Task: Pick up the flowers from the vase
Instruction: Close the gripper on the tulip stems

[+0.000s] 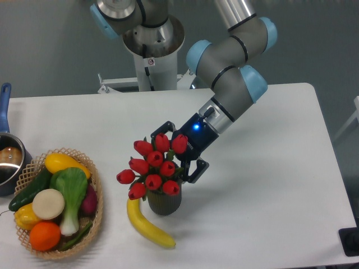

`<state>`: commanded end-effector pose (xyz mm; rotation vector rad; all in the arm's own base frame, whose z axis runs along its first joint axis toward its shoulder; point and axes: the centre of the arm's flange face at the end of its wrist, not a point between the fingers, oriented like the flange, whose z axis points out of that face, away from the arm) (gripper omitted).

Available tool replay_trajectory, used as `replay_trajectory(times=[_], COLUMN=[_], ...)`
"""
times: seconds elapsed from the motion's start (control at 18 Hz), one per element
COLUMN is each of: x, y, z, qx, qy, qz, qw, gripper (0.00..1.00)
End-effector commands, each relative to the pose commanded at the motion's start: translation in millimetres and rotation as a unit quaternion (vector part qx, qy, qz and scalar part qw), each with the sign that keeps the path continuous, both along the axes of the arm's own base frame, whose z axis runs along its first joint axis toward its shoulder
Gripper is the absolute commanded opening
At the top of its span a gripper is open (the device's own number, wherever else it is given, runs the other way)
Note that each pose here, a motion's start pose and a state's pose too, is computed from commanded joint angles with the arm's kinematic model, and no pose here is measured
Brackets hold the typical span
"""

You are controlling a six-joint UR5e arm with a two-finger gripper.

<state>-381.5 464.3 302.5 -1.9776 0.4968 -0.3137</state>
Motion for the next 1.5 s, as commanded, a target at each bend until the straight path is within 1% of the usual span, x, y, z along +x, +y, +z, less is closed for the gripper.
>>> replay_trajectory(times=[0.06,0.11,0.17,0.22,0.28,0.33,0.56,0.61,0.78,0.94,1.11,1.28,1.39,1.5], x=[-0.7,-2.1,-3.0,-3.3,-3.5,-4.2,-7.0,-7.2,-8.1,-8.8,-9.5,-10.4,-10.2,-13.4], y=[0.4,1.2,1.7,1.8,2.0,1.4,1.0,1.1,0.6,0.0,-0.6,-1.7,-1.4,-4.7], z=[1.3,3.9,4.3,5.0,4.2,4.1,6.9,6.1,5.2,5.0,5.0,7.4,11.1,15.2], qx=[0.001,0.002,0.003,0.003,0.003,0.003,0.005,0.004,0.004,0.003,0.003,0.006,0.019,0.021], qy=[0.001,0.004,0.005,0.005,0.005,0.005,0.007,0.006,0.005,0.004,0.004,0.001,-0.008,-0.022], qz=[0.0,0.0,0.0,0.0,0.0,0.001,0.002,0.002,0.003,0.004,0.005,0.008,0.009,0.02], qw=[1.0,1.0,1.0,1.0,1.0,1.0,1.0,1.0,1.0,1.0,1.0,1.0,0.9998,0.9993], gripper=[1.0,0.98,0.92,0.82,0.78,0.68,0.57,0.52,0.44,0.43,0.4,0.4,0.4,0.4])
